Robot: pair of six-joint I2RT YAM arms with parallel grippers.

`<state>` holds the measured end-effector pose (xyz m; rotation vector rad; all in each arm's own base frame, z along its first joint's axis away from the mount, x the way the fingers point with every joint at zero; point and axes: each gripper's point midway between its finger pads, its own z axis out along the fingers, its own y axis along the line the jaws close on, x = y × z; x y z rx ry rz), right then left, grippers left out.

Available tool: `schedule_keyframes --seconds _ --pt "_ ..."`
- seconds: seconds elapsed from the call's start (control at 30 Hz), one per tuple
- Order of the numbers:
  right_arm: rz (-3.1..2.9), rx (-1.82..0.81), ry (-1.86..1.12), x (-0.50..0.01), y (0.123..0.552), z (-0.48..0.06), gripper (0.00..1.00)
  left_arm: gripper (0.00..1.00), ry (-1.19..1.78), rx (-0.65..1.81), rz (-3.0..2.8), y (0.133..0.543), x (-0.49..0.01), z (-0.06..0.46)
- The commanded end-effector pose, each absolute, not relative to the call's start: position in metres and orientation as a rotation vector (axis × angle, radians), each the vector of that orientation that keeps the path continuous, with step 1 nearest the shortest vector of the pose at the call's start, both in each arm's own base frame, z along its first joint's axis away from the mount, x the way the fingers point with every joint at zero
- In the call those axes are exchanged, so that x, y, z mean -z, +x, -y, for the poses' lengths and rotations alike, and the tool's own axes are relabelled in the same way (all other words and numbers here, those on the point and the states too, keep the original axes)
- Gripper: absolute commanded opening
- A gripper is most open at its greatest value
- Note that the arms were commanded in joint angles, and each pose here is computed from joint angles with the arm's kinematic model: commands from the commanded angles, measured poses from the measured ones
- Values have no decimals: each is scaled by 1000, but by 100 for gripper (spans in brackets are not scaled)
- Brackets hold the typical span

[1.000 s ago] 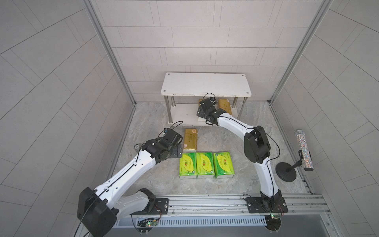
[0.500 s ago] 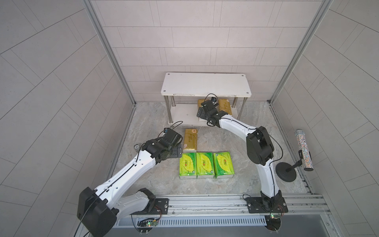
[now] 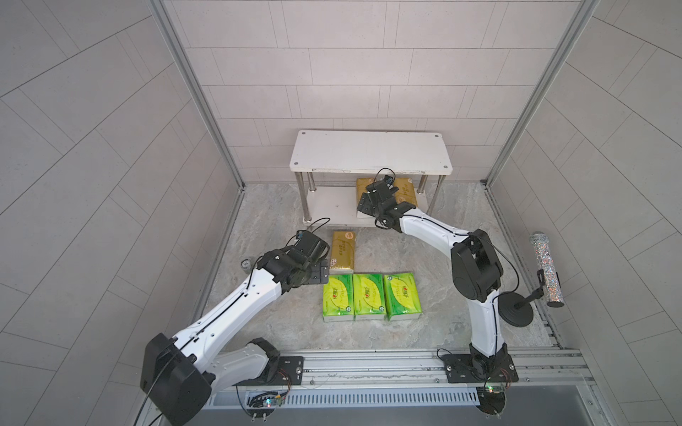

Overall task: Place the tissue boxes on the shelf by color
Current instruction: Place a box of tissues on the shelf.

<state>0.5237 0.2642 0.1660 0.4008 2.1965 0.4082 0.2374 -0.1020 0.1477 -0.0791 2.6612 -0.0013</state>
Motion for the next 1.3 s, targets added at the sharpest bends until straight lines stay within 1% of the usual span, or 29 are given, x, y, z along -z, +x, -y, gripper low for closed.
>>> schedule_keyframes --seconds 0.0,0.13,0.33,0.5,0.87,1.27 --pt "-2174 -442 430 -176 524 -264 85 100 -96 -16 -2647 233 -149 94" --pt "-2175 -441 430 -176 524 -264 84 100 -102 -19 -2636 232 -150 91" --pt "-2152 -448 415 -190 520 -261 95 100 -105 -14 -2634 232 -151 92" --pt "-2087 -494 380 -206 516 -261 100 100 -104 -6 -2641 233 -151 94" --pt "-2101 -473 346 -207 490 -242 100 100 -79 75 -2670 241 -149 114" --pt "-2154 -454 262 -210 432 -219 100 100 -5 156 -2654 272 -149 159"
